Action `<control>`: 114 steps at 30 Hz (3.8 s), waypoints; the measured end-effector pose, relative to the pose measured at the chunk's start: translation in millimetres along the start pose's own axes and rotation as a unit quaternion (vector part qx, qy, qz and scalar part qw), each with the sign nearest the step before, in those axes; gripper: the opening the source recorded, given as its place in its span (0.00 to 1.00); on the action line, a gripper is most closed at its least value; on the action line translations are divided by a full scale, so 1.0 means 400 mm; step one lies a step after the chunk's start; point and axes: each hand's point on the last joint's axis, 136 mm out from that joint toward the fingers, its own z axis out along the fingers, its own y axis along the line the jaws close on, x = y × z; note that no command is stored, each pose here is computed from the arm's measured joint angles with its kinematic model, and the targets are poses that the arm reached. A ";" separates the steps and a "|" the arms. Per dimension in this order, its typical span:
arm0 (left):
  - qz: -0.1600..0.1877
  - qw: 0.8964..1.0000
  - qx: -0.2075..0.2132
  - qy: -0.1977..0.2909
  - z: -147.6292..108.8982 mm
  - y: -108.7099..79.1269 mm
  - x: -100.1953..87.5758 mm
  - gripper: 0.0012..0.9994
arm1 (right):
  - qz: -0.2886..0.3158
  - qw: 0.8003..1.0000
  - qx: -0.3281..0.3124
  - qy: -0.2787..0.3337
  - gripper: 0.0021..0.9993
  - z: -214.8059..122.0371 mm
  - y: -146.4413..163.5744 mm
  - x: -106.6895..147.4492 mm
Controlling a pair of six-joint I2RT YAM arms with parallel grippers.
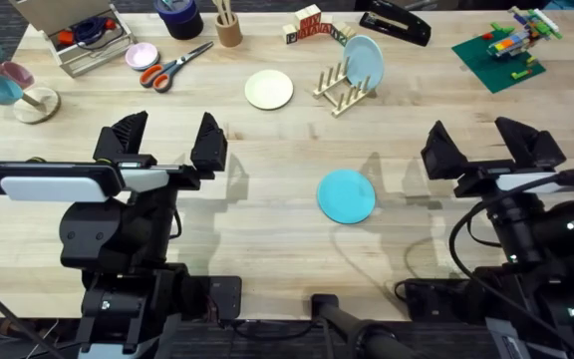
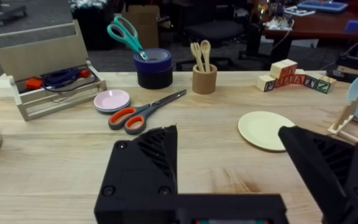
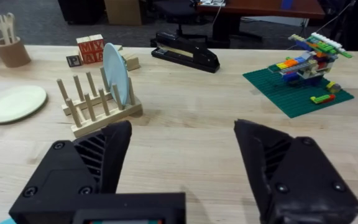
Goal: Pick up the plates from the table one by one and place each into a slot on the dish rack.
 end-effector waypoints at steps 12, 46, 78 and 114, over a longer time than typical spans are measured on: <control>-0.006 1.000 0.000 0.009 0.000 0.000 0.009 0.99 | 0.000 0.999 -0.001 -0.038 1.00 -0.001 0.001 -0.046; -0.025 0.937 0.035 0.347 0.024 -0.042 -0.190 0.99 | 0.009 0.967 -0.001 0.254 1.00 -0.062 0.005 -0.286; -0.200 0.787 0.290 0.507 -0.010 -0.287 -0.086 0.04 | 0.011 0.947 0.000 0.321 1.00 0.020 0.002 -0.236; -0.256 0.650 0.487 0.524 -0.073 -0.596 0.167 0.04 | 0.011 0.947 0.000 0.321 1.00 0.021 0.002 -0.236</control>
